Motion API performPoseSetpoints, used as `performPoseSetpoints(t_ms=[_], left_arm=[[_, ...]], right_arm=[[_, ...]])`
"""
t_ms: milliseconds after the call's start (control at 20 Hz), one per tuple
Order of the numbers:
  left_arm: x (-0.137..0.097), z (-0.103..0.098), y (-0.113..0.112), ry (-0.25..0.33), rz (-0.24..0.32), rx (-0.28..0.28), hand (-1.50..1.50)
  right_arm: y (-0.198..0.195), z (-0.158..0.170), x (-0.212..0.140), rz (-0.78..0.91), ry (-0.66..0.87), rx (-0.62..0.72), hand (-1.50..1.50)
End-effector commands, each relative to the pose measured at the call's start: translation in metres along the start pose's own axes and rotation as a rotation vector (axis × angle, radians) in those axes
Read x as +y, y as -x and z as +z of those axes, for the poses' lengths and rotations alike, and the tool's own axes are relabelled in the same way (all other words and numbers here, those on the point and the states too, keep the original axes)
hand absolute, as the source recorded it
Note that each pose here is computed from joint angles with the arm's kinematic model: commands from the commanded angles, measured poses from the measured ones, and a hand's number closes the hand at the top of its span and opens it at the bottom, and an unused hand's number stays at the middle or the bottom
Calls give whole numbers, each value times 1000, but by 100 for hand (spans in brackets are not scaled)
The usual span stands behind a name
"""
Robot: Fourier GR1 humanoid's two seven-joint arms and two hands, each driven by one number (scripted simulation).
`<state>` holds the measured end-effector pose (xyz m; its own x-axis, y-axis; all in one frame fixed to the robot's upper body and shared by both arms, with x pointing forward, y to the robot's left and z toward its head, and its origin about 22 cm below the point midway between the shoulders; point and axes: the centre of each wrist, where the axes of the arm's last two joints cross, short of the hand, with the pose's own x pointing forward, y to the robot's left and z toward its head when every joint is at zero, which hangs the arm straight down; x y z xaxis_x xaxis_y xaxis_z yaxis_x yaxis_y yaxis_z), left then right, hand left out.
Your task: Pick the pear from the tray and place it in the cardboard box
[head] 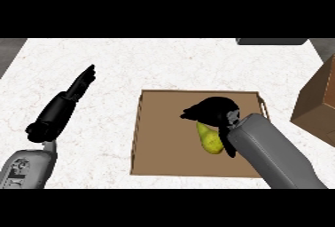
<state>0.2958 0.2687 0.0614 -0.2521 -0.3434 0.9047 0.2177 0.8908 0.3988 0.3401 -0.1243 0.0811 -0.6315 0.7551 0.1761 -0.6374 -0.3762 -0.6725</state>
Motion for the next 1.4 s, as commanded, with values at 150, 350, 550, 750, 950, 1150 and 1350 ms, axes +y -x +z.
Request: performPoseSetpoints(t_ms=[150, 350, 550, 750, 950, 1150, 1350], left_arm=[[-11, 1, -23, -4, 14, -13, 0], [1, 1, 0, 0, 2, -5, 0], [14, 8, -8, -12, -2, 4, 0], [-1, -2, -4, 9, -14, -8, 0], [5, 9, 5, -9, 13, 25, 0], [6, 22, 5, -33, -7, 34, 0], [21, 18, -3, -37, -16, 28, 0]], right_arm=[[-1, -15, 21, -41, -16, 12, -150], [2, -23, 22, 25, -1, -105, 150], [5, -21, 15, 46, 102, -152, 150], [9, -23, 12, 72, 202, -174, 150], [8, -9, 38, 16, 329, -144, 150], [-3, 13, 77, -58, 556, -32, 150], [-29, 51, 88, -38, 727, -66, 150]])
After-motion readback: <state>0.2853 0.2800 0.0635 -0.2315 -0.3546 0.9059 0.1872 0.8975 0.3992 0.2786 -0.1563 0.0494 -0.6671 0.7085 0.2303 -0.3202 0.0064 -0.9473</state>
